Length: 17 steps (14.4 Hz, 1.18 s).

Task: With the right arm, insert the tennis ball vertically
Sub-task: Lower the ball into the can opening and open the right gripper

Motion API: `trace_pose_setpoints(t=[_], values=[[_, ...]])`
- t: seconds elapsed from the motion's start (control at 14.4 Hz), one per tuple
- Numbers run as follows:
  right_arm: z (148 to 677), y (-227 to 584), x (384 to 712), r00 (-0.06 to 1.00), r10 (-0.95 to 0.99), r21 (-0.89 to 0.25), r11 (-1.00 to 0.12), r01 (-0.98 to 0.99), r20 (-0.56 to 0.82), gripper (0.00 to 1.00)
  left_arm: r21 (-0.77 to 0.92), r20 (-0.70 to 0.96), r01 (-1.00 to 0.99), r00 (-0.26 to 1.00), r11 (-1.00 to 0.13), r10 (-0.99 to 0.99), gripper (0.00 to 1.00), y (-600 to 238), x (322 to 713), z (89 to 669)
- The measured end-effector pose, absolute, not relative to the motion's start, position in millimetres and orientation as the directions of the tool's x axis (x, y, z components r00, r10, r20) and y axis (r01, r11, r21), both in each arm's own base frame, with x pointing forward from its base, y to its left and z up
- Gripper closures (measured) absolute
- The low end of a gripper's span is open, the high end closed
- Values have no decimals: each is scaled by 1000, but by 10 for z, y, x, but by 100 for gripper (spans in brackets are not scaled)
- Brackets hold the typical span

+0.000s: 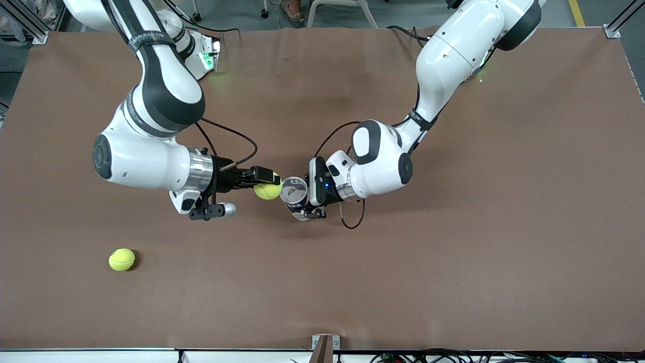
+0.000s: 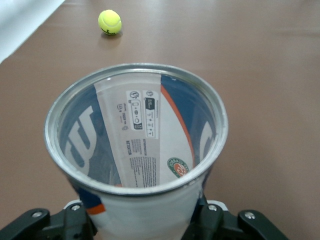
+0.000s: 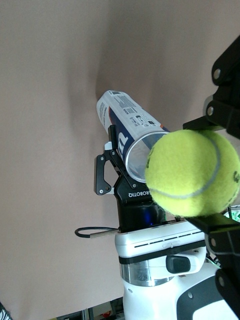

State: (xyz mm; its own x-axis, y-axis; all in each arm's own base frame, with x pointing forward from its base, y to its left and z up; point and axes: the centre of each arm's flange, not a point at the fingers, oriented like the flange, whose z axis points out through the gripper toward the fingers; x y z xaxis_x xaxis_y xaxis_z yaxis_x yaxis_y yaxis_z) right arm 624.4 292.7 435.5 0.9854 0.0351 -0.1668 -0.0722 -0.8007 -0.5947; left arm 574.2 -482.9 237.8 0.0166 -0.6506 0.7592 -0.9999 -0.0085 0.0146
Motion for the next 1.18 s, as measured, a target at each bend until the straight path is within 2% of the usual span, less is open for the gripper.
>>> trace_pose_setpoints(t=[0.62,1.18], values=[[3994,3229,6119,978,105,-516,-857,-4,-183,33,14,756,-1000,22,-18,-655,30,-4847,5716,2286],[3895,3390,6079,978,114,-513,-858,10,-172,33,13,756,-1000,24,-21,-654,30,-4843,5720,2285]])
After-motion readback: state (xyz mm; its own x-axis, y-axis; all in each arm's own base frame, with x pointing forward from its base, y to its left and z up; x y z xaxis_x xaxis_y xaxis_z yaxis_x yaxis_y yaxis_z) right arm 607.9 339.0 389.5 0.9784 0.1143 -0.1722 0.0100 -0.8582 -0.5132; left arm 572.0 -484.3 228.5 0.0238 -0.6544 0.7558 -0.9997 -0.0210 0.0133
